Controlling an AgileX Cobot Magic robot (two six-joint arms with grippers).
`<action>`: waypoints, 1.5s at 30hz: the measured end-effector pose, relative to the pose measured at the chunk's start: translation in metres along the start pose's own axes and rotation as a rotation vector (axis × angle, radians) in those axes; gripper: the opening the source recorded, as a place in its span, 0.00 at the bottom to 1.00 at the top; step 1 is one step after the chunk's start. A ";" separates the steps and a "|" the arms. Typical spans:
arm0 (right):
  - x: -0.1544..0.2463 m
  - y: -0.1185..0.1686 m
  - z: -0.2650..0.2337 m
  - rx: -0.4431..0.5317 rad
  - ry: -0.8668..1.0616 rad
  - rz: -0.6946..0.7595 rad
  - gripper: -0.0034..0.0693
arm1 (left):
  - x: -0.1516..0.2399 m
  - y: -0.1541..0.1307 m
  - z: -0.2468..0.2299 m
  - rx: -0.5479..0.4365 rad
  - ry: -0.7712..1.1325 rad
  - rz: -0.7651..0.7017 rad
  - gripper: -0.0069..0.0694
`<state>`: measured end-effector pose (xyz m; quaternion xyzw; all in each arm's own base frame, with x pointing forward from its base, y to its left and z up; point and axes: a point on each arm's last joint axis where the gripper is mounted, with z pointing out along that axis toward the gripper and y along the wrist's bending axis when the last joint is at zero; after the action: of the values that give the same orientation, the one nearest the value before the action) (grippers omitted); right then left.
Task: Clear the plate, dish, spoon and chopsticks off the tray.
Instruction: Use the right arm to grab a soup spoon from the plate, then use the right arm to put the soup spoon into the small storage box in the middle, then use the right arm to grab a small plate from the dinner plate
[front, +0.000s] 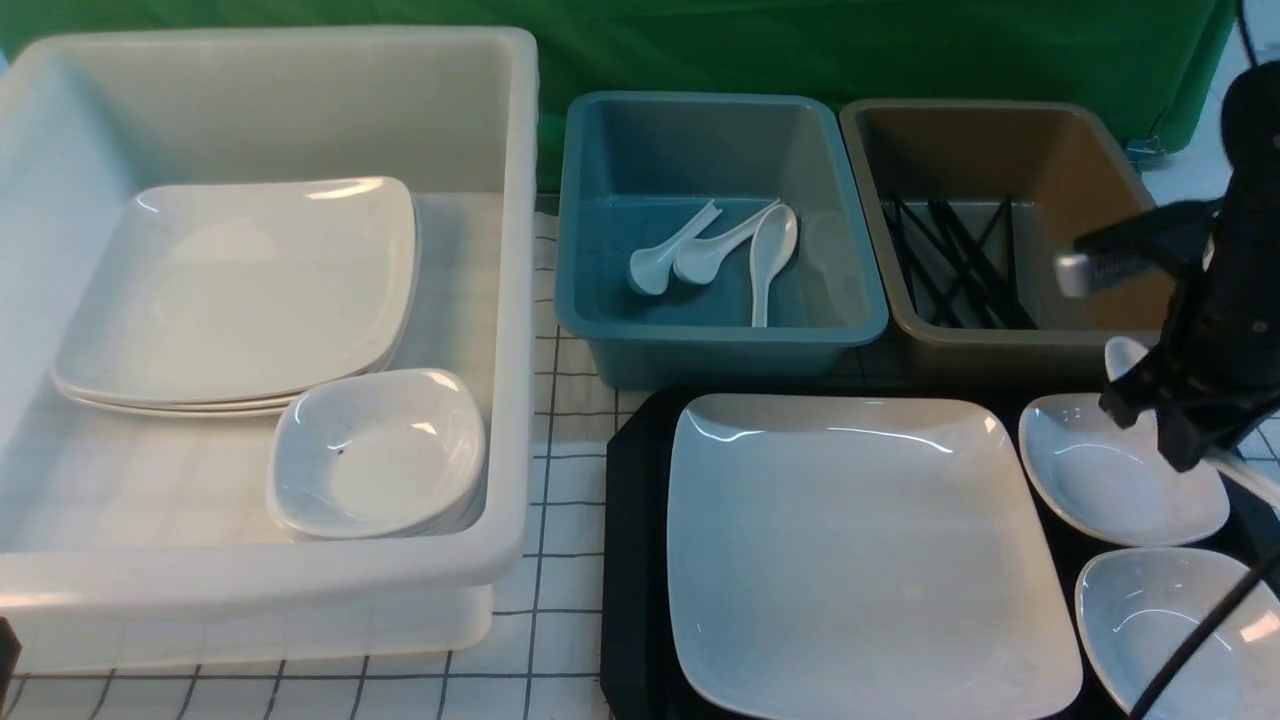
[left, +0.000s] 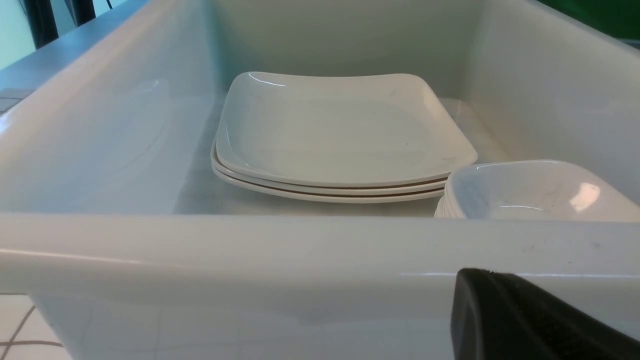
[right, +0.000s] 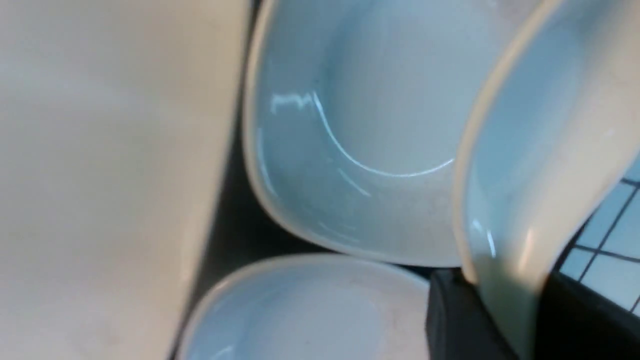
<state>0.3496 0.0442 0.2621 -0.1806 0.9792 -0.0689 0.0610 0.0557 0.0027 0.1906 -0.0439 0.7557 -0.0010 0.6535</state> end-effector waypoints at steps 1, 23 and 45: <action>-0.002 0.002 -0.015 -0.011 -0.070 0.008 0.30 | 0.000 0.000 0.000 0.000 0.000 0.000 0.10; -0.154 0.111 -0.011 -0.270 -0.936 0.083 0.40 | 0.000 0.000 0.000 0.000 -0.001 0.002 0.10; -0.018 0.088 -0.170 -0.264 -0.645 -0.211 0.05 | 0.000 0.000 0.000 0.000 0.000 0.000 0.10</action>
<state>0.3111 0.1517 0.4172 -0.2994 0.8860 0.1128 0.3355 0.0557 0.0027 0.1906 -0.0438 0.7557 -0.0009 0.6534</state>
